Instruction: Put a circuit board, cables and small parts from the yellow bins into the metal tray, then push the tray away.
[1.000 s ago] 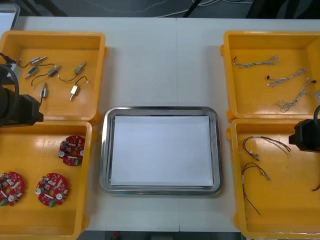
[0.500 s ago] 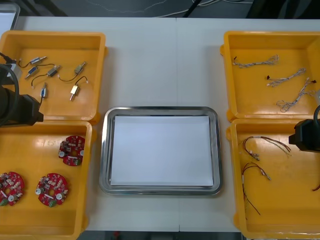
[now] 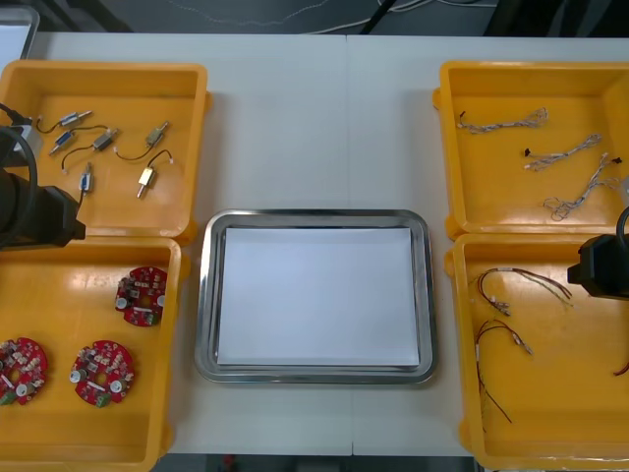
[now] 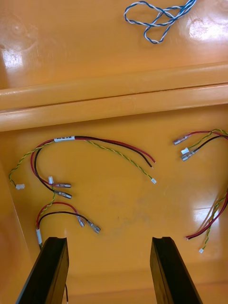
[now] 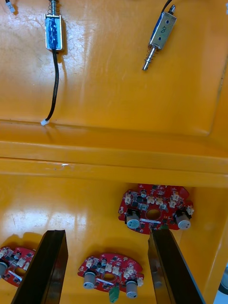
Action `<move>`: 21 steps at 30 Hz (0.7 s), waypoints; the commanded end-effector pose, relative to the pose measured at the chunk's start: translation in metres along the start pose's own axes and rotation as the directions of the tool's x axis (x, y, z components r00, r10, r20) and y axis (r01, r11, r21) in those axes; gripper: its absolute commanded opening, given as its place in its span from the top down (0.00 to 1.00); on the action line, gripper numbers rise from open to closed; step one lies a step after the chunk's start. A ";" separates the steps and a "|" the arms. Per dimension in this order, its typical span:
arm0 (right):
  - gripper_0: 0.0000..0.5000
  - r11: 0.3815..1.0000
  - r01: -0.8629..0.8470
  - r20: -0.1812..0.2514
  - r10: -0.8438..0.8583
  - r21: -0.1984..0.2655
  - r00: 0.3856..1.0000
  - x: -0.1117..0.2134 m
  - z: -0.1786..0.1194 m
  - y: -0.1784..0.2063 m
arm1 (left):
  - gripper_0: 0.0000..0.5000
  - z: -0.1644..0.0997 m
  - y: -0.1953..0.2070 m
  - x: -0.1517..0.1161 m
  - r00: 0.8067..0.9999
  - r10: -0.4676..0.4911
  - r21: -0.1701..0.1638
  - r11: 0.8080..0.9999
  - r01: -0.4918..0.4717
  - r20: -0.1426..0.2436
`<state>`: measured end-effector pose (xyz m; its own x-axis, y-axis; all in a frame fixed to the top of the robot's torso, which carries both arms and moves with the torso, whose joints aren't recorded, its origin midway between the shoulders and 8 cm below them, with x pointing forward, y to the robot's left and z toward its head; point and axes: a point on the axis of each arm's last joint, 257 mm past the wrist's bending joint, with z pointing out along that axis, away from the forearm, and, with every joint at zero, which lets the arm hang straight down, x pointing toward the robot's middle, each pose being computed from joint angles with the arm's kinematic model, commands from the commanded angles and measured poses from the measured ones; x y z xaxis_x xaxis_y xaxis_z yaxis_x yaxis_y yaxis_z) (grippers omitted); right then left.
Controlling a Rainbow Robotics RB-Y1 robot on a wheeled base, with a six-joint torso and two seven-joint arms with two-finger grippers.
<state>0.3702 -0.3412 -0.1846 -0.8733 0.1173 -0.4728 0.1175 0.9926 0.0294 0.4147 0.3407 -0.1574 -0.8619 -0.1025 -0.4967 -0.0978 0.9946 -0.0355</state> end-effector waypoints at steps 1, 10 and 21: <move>0.00 0.999 0.032 0.045 -0.032 0.005 0.998 -0.008 -0.009 -0.003 | 0.00 -0.014 0.012 -0.008 0.999 -0.011 -0.029 1.000 0.012 0.035; 0.00 0.999 0.032 0.045 -0.032 0.005 0.998 -0.008 -0.009 -0.003 | 0.00 -0.014 0.012 -0.008 0.999 -0.011 -0.029 1.000 0.012 0.035; 0.00 0.999 0.032 0.045 -0.032 0.005 0.998 -0.008 -0.009 -0.003 | 0.00 -0.014 0.012 -0.008 0.999 -0.011 -0.029 1.000 0.012 0.035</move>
<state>0.3702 -0.3412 -0.1846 -0.8733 0.1173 -0.4728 0.1175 0.9926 0.0294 0.4147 0.3407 -0.1574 -0.8619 -0.1024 -0.4967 -0.0978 0.9946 -0.0355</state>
